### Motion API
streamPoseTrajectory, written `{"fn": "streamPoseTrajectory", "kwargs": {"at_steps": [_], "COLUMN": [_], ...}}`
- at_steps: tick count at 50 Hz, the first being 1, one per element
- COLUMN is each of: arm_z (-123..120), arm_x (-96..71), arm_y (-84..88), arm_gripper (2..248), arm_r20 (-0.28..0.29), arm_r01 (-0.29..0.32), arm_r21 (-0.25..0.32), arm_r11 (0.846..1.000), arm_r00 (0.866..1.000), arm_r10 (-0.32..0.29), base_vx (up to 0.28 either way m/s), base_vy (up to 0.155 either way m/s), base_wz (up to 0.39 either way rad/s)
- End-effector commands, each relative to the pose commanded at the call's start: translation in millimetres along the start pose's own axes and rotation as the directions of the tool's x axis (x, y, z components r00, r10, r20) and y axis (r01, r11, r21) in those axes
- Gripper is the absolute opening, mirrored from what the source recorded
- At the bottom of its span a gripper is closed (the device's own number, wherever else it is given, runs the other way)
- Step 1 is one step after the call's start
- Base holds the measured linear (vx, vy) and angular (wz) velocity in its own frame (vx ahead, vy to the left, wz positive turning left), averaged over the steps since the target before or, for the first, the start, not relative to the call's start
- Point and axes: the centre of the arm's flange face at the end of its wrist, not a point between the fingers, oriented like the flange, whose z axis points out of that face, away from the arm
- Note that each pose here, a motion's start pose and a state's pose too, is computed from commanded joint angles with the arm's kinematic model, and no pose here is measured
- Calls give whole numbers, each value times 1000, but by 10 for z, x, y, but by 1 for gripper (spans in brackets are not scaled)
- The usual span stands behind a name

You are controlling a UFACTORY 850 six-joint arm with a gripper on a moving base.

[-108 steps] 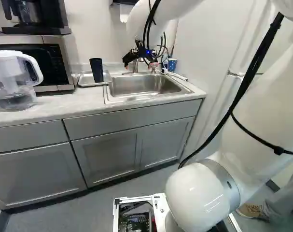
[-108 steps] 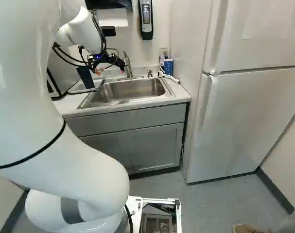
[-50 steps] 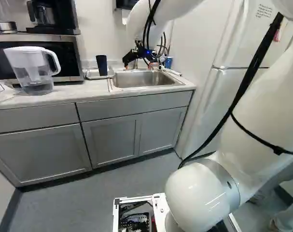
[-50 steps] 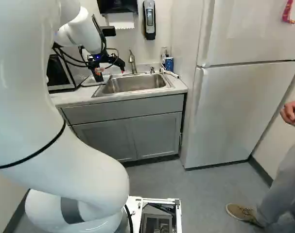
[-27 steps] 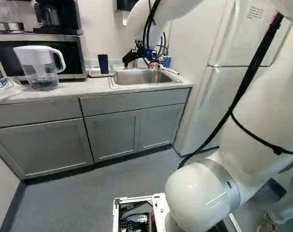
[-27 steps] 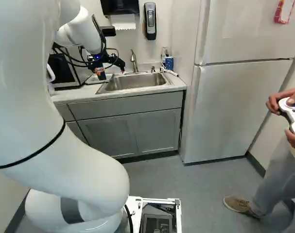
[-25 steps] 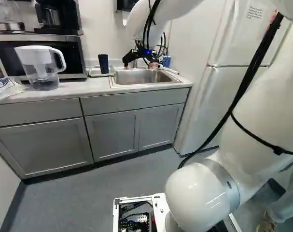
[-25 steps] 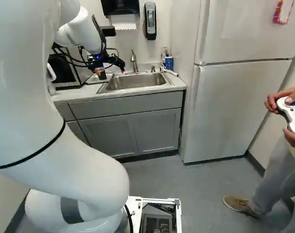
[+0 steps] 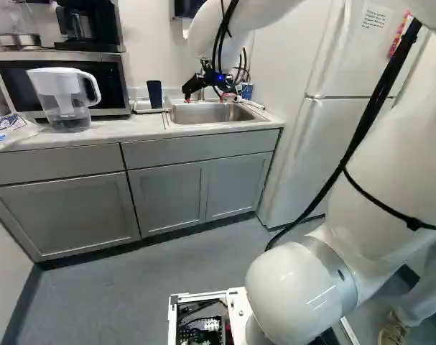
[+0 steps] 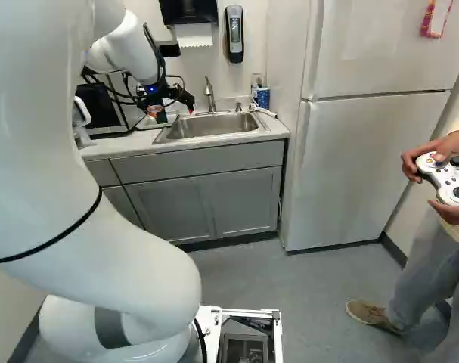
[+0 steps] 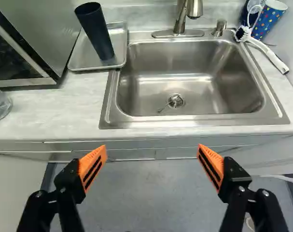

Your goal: Rinse the cup and place it in the tray

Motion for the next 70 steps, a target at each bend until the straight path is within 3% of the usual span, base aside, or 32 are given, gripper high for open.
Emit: {"fn": "streamPoseTrajectory", "kwargs": {"at_steps": [36,70], "arm_z": [143,386], "arm_x": [-262,-880], "arm_y": [101,315], "arm_gripper": [247,247], "arm_r20": [-38,-121], "arm_r01": [-7,-26], "arm_r21": [3,0], "arm_r11": [1000,1000], "arm_r00": [999,992], "arm_r10": [7,26], "base_vx": [0,0], "base_vy": [0,0], "base_wz": [0,0]}}
